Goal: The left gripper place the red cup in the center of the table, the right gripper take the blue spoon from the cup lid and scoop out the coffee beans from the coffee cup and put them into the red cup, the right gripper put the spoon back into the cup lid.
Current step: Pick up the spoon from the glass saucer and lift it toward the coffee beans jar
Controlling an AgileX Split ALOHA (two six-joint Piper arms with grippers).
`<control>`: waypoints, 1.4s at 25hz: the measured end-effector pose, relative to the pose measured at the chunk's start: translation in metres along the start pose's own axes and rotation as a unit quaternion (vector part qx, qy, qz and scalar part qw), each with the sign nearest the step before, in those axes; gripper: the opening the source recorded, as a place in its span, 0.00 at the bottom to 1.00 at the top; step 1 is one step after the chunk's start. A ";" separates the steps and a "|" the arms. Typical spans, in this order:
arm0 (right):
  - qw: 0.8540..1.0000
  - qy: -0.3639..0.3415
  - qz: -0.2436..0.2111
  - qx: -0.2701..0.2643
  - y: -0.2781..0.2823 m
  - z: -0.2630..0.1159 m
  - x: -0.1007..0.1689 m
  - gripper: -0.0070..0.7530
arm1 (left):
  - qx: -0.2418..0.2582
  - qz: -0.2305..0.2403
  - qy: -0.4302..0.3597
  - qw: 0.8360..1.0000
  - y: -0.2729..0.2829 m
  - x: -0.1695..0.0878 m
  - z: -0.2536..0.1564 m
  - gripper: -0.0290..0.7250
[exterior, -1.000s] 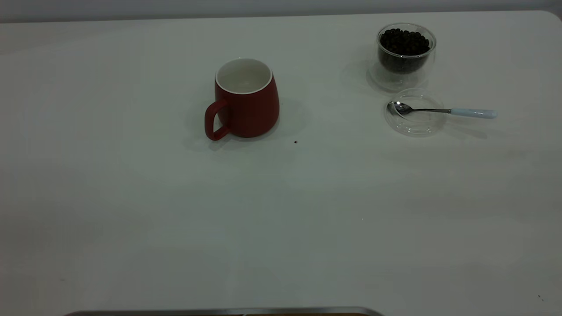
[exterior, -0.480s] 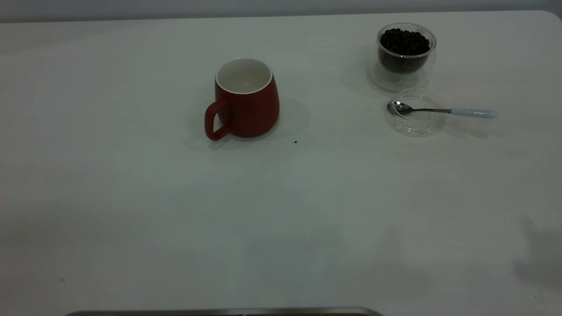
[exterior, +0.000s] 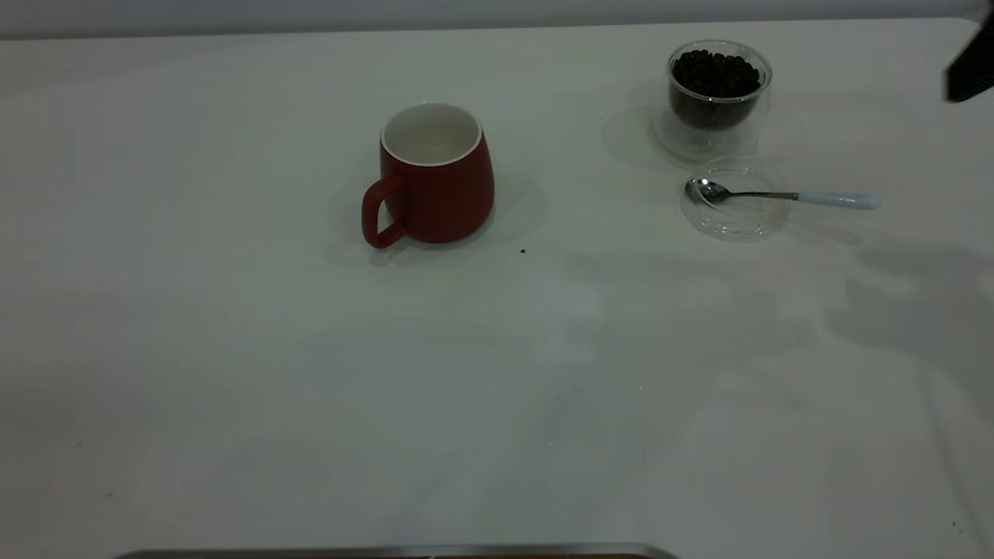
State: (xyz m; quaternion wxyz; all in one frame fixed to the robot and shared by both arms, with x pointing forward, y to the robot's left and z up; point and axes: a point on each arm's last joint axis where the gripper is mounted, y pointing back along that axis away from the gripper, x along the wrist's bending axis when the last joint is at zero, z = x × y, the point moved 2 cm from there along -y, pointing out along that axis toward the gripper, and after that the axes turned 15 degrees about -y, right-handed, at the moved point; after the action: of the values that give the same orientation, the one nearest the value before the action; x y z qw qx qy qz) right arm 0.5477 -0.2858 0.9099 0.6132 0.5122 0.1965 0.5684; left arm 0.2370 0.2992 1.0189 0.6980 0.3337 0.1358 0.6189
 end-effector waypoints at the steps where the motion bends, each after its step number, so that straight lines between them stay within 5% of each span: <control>1: 1.000 -0.001 0.004 0.010 -0.009 0.005 -0.002 0.83 | 0.000 0.000 0.000 1.000 0.000 0.000 0.000 0.82; 12: 0.980 -0.122 0.154 0.034 -0.048 0.042 -0.051 0.79 | 0.000 0.000 0.000 1.000 0.000 0.000 0.000 0.82; 19: 0.968 -0.152 0.178 0.085 -0.074 0.024 -0.066 0.79 | 0.000 0.000 0.000 1.000 0.000 0.000 0.000 0.82; 35: 0.948 -0.241 0.189 0.088 -0.138 -0.008 -0.100 0.79 | 0.000 0.000 0.000 1.000 0.000 0.000 0.000 0.82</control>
State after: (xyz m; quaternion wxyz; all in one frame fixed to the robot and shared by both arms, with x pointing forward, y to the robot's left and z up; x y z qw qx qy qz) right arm 0.5820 -0.3491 0.7549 0.4760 0.7134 -0.0084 0.5143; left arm 0.2370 0.2992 1.0189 0.6980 0.3337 0.1359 0.6189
